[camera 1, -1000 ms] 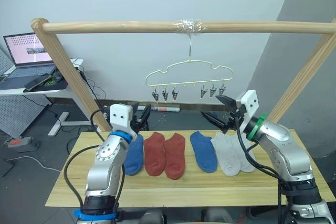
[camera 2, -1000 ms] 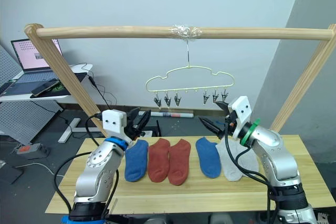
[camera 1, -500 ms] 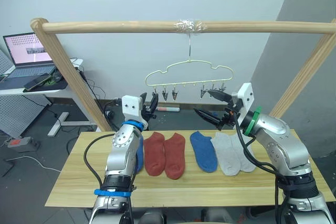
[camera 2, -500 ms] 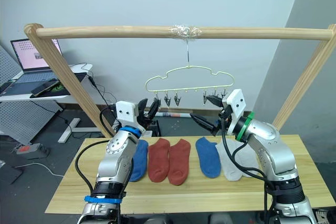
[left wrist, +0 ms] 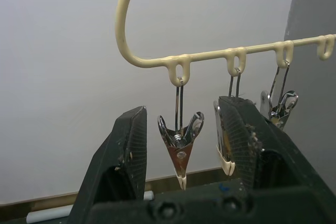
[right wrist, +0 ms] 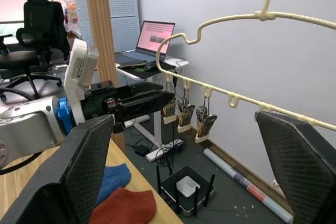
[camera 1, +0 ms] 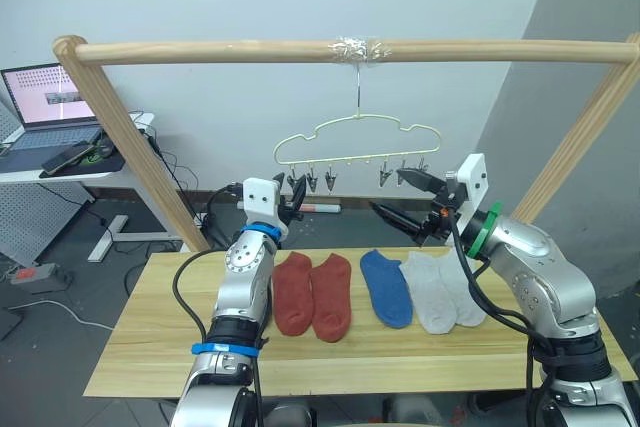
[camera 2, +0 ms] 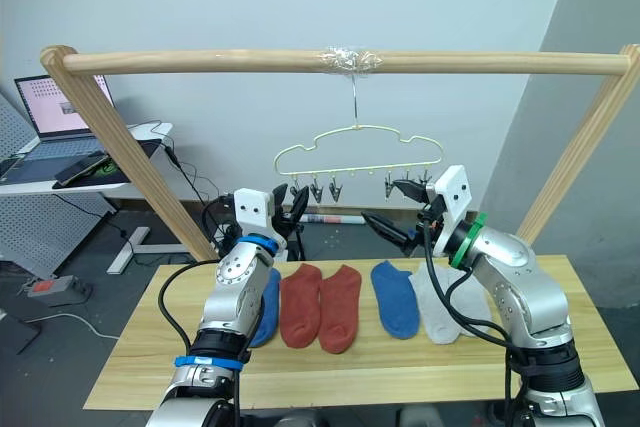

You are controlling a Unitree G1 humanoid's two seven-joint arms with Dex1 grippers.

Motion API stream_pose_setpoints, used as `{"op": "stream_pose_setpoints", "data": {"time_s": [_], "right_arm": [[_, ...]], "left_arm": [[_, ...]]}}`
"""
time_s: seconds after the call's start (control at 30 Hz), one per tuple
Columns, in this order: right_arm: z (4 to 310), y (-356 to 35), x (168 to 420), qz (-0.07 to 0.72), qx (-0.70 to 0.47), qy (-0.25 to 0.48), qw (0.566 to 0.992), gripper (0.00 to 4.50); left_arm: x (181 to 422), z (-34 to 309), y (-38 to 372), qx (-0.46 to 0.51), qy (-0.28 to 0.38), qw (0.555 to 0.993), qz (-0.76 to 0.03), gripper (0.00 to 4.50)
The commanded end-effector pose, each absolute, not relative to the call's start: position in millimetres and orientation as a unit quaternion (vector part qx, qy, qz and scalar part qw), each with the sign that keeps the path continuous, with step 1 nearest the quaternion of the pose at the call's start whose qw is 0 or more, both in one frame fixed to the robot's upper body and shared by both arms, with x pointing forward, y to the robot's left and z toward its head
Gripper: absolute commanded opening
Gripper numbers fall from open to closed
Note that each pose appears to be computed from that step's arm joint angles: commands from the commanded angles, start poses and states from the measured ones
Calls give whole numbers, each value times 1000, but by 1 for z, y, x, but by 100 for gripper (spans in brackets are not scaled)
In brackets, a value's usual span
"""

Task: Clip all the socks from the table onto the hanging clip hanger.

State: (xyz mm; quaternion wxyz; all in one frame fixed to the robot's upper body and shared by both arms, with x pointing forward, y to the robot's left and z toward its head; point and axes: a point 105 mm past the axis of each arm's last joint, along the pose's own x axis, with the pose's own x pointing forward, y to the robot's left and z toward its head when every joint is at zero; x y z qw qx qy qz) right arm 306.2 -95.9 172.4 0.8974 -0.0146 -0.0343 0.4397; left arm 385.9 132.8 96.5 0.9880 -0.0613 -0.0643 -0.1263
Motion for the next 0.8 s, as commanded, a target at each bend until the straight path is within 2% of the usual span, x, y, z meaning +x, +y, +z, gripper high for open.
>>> {"op": "stream_pose_setpoints", "data": {"time_s": [0.03, 0.8], "right_arm": [[187, -98, 303, 438, -18, -60, 897, 450], [186, -95, 297, 444, -17, -56, 894, 450]], "left_arm": [[392, 115, 135, -52, -97, 986, -122, 238], [396, 110, 134, -57, -95, 987, -113, 238]]}}
